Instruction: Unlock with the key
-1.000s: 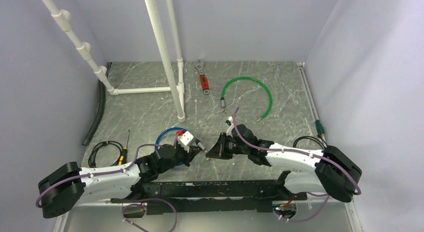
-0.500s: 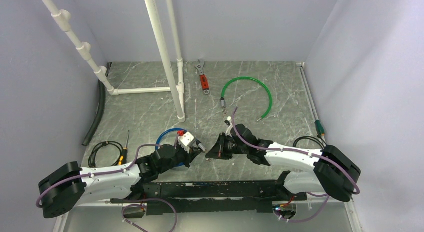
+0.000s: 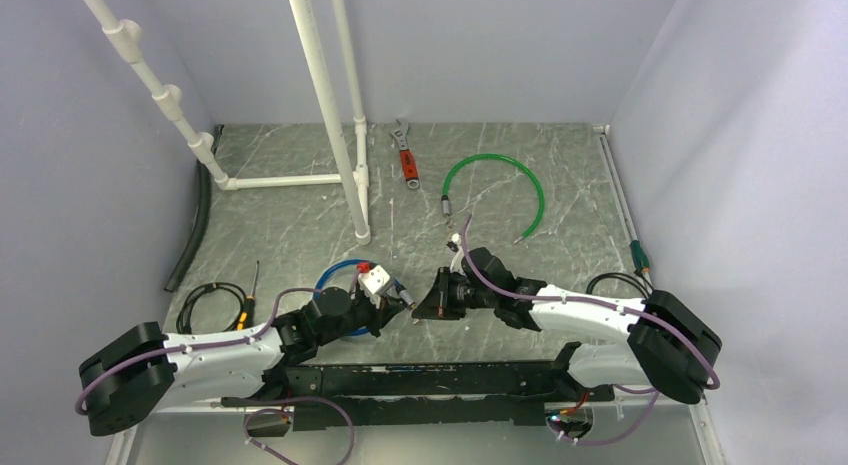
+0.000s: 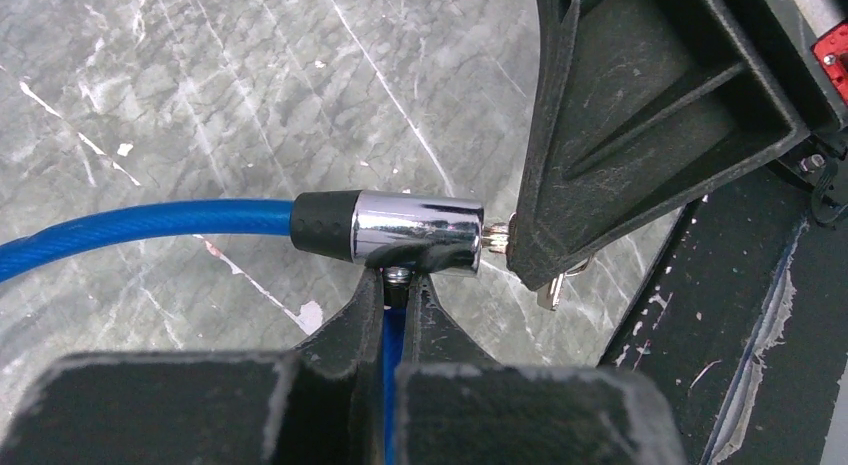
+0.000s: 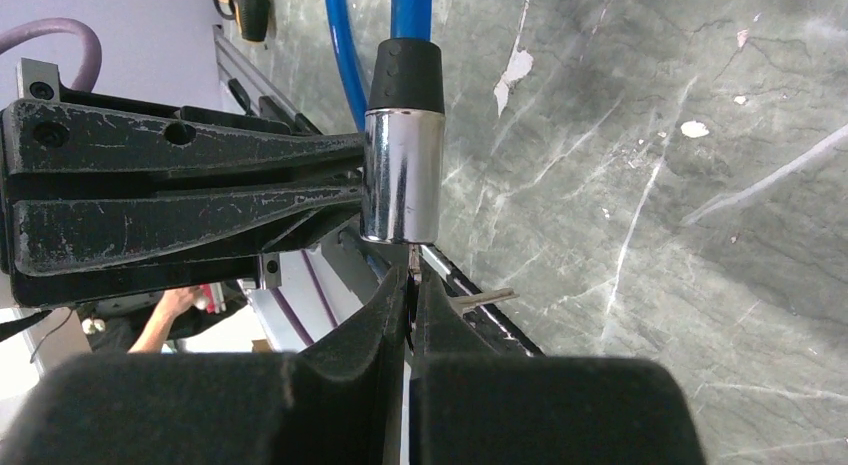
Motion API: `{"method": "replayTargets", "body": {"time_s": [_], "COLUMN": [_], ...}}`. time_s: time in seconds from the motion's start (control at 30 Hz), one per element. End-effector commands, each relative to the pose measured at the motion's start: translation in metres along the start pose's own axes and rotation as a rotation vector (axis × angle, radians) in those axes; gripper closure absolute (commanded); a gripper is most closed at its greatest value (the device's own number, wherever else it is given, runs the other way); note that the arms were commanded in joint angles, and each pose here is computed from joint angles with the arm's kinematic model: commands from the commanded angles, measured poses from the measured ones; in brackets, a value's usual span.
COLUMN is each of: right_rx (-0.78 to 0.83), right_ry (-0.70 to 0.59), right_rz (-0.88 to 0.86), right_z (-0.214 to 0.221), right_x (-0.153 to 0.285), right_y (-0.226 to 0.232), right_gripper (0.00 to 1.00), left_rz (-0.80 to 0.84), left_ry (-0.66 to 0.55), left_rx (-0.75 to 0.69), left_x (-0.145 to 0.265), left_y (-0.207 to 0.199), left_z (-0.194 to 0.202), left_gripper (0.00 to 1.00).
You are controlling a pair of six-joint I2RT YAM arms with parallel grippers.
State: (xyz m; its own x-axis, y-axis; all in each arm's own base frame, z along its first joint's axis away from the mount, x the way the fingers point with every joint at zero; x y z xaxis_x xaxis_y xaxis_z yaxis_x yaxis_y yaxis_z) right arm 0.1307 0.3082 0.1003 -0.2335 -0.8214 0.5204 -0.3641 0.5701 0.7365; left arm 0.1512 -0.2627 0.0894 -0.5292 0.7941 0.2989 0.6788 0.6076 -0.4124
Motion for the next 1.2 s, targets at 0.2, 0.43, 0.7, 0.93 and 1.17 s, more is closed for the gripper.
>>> {"method": "replayTargets", "body": {"time_s": [0.2, 0.43, 0.7, 0.93, 1.17], "right_rx": [0.097, 0.158, 0.19, 0.169, 0.159], "right_ry": [-0.135, -0.145, -0.116, -0.089, -0.054], "right_rz": [-0.124, -0.089, -0.047, 0.002, -0.014], "right_z": [-0.045, -0.045, -0.035, -0.027, -0.019], "right_x": [0.001, 0.015, 0.022, 0.02, 0.013], "right_y": [0.041, 0.04, 0.03, 0.016, 0.019], "right_gripper": [1.0, 0.66, 0.48, 0.57, 0.69], "left_rz": [0.245, 0.074, 0.061, 0.053, 0.038], "left_ry": [-0.07, -0.112, -0.125, -0.122, -0.13], "left_rx": [0.025, 0.043, 0.05, 0.048, 0.051], "left_x": [0.002, 0.001, 0.003, 0.001, 0.0], "left_y": [-0.051, -0.023, -0.021, -0.02, -0.017], "left_z": [-0.025, -0.031, -0.033, -0.034, -0.034], "left_gripper": [1.0, 1.0, 1.0, 1.0, 1.0]}}
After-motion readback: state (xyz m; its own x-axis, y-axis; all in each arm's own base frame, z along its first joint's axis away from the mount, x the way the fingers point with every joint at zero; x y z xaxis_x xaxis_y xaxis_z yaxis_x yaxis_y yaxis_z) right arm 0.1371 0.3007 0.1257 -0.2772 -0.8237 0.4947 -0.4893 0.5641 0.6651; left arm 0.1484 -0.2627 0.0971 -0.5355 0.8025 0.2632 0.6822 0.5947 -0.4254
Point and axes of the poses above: each gripper's point midway between its finger pads, its own x axis back along the fingers, its own y axis along the line the jaws close on, z = x × y, the point moved 1 cm from there along x, back along the fingers, and after that the axes turned 13 degrees about x, right-handed, at the moved point
